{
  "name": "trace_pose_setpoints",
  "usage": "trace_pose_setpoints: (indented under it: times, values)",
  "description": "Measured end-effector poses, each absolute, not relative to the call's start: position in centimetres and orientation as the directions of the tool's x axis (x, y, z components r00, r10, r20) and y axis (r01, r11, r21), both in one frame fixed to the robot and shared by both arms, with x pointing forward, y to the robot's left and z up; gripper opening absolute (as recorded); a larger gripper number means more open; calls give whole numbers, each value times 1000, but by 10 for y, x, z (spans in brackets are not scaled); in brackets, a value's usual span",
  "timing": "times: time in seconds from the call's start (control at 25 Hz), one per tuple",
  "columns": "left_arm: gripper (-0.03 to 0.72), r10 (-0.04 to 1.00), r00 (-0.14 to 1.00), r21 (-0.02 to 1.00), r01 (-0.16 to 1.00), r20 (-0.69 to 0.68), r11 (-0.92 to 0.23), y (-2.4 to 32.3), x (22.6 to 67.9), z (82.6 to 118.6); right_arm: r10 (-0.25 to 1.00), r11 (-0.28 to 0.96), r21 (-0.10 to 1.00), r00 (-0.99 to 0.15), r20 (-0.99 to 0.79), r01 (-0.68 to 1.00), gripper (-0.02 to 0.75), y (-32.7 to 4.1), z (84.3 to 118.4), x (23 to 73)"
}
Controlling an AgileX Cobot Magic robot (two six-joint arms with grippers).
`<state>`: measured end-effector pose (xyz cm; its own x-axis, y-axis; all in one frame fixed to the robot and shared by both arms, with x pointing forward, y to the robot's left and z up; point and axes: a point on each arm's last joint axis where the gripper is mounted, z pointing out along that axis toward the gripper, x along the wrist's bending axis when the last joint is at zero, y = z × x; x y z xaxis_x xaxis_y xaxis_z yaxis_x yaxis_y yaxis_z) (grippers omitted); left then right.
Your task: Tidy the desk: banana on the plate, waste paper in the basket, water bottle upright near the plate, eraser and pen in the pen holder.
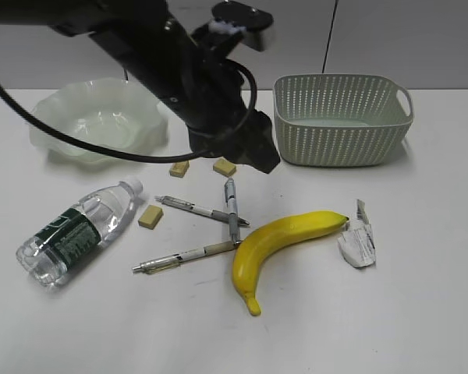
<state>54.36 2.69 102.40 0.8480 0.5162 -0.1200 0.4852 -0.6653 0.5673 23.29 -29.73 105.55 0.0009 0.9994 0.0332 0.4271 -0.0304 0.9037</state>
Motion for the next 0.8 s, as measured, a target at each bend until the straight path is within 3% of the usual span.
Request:
trace_pose_setpoints:
  times: [0.4, 0.8]
  values:
    - [577, 466, 883, 371, 450, -54, -812, -41, 568, 961, 999, -30, 904, 1, 33, 426, 472, -297, 1056, 233]
    - [577, 459, 883, 240, 469, -99, -850, -59, 572, 916, 999, -30, 904, 1, 33, 426, 472, -297, 1056, 233]
